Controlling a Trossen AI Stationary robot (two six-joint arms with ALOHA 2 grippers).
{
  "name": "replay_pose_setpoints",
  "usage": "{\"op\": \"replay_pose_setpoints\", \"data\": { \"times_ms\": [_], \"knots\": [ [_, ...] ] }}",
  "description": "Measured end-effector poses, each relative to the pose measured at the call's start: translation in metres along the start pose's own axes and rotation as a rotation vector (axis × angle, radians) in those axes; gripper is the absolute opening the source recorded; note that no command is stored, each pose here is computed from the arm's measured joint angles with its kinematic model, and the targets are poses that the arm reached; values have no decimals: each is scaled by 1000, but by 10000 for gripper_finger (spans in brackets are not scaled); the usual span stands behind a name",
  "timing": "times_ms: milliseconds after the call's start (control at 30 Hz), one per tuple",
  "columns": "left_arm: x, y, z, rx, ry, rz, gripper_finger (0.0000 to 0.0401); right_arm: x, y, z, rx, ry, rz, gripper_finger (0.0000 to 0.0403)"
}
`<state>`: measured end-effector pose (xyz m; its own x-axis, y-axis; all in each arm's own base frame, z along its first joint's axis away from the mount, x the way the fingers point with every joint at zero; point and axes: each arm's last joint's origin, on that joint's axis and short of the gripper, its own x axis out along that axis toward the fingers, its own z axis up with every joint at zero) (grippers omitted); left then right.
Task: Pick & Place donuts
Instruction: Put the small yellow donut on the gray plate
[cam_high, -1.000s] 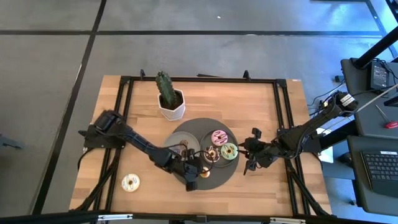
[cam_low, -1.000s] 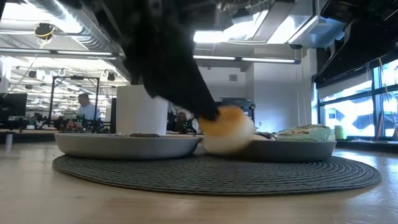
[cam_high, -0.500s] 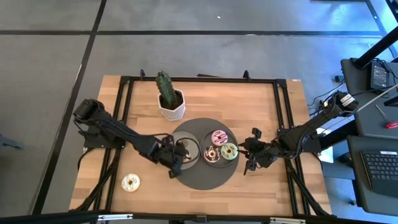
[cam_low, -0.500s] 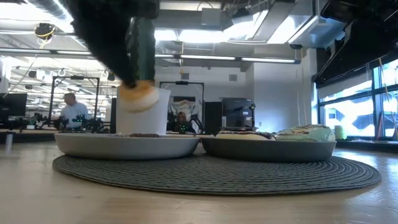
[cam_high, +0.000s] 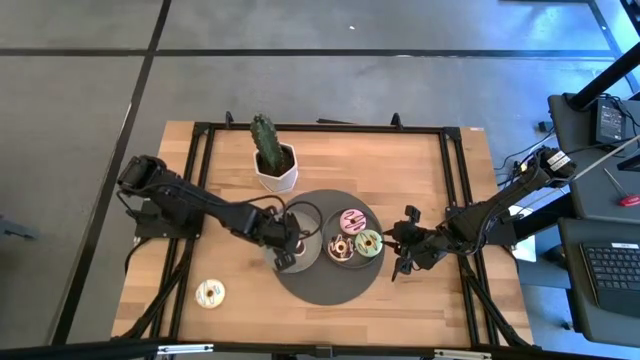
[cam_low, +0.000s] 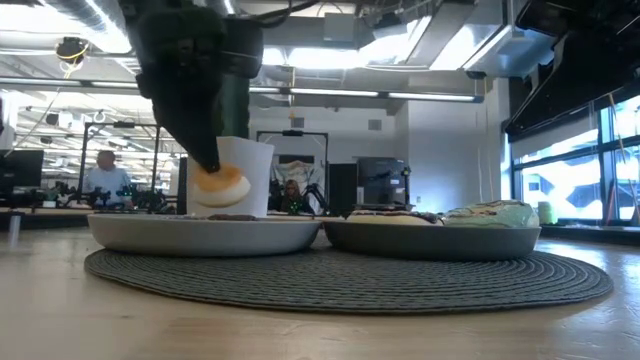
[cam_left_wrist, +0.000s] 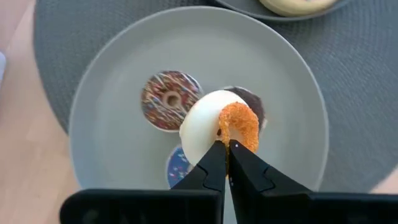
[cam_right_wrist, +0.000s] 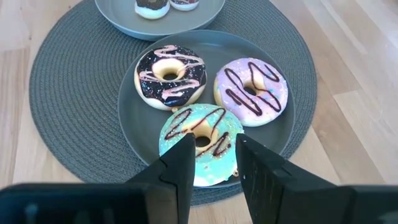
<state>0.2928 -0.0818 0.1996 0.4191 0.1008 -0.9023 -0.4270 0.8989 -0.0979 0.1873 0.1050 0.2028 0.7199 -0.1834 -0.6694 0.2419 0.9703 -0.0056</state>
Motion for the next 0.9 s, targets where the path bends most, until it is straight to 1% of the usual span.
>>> {"op": "replay_pose_setpoints", "data": {
  "times_ms": [133, 533, 700, 900],
  "knots": [
    [1, 3, 3, -26, -2, 9, 6, 0, 0, 0, 0, 1, 0, 118],
    [3, 3, 2, -43, 8, 12, 6, 0, 0, 0, -6, 2, -2, 118],
    [3, 3, 2, -89, 4, 17, 11, 0, 0, 0, -6, 2, -2, 118],
    [3, 3, 2, -70, 9, 10, 24, 0, 0, 0, -6, 2, -2, 118]
  ]
}}
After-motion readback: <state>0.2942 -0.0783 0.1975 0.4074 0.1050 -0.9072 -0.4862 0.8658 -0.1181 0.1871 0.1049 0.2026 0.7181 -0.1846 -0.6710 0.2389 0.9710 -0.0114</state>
